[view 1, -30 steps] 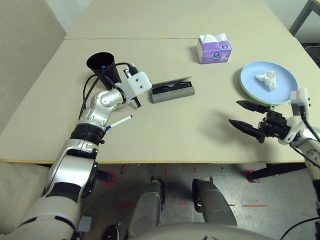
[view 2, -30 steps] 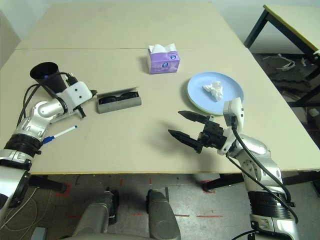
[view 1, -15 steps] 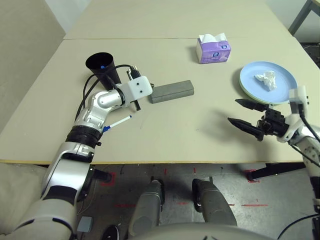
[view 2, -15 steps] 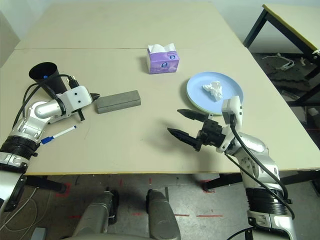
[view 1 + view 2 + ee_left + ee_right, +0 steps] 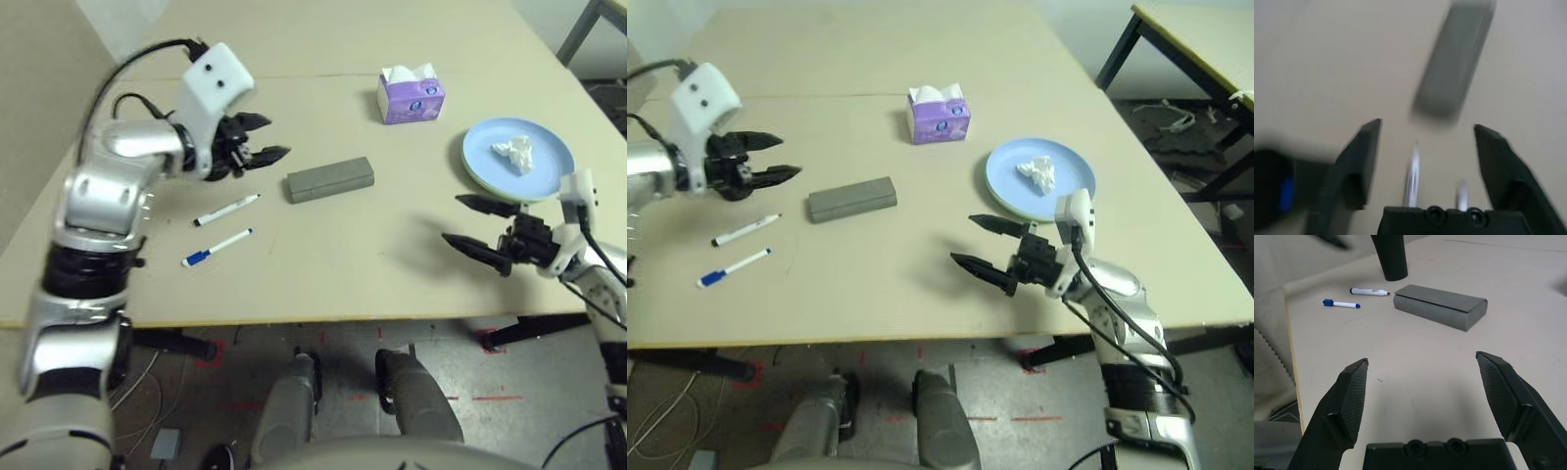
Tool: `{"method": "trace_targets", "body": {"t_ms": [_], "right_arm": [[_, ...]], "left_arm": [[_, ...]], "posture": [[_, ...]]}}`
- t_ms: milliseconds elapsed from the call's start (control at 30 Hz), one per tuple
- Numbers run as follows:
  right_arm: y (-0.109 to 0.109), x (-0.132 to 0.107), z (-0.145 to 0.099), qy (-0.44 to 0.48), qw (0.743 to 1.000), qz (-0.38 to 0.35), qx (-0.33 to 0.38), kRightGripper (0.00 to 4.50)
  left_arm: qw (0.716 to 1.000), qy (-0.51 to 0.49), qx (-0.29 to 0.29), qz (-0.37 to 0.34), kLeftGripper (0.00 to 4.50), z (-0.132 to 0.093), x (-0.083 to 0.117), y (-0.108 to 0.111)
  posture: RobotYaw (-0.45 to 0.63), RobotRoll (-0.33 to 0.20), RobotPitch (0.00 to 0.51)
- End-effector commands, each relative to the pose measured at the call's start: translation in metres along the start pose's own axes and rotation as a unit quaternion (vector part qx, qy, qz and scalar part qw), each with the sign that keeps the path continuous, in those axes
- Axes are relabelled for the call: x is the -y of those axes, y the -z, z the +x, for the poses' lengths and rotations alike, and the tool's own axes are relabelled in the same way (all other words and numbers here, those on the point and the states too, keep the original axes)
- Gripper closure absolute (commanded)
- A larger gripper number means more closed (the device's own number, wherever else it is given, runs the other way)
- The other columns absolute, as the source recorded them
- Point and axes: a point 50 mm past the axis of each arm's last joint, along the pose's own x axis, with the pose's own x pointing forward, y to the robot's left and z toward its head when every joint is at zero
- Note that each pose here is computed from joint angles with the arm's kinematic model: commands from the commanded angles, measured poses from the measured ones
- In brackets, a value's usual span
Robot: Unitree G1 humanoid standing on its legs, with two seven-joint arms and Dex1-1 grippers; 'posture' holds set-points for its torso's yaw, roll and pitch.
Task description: Organize and tidy the items on the table.
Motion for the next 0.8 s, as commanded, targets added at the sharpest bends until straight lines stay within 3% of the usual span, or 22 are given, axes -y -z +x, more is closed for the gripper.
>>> {"method": "trace_targets", "body": {"t_ms": [33, 233, 800], "right_arm": [[0.004, -0.001, 0.003, -0.013, 1.0, -0.002, -0.005, 0.0], [0.005, -0.001, 0.007, -0.021, 1.0, -0.005, -0.003, 0.0], [0.003, -0.007, 0.004, -0.024, 1.0, -0.012, -0.008, 0.0]], "left_arm": [[0.996, 0.059, -0.063, -0.024, 0.04, -0.002, 0.017, 0.016], [0.986, 0.09, -0.128, -0.051, 0.04, 0.006, 0.029, 0.039], [0.985, 0.051, -0.161, -0.038, 0.04, 0.037, 0.013, 0.073]], "posture": [[-0.17, 0.0, 0.18], [-0.18, 0.0, 0.178], [-0.21, 0.0, 0.177]]}}
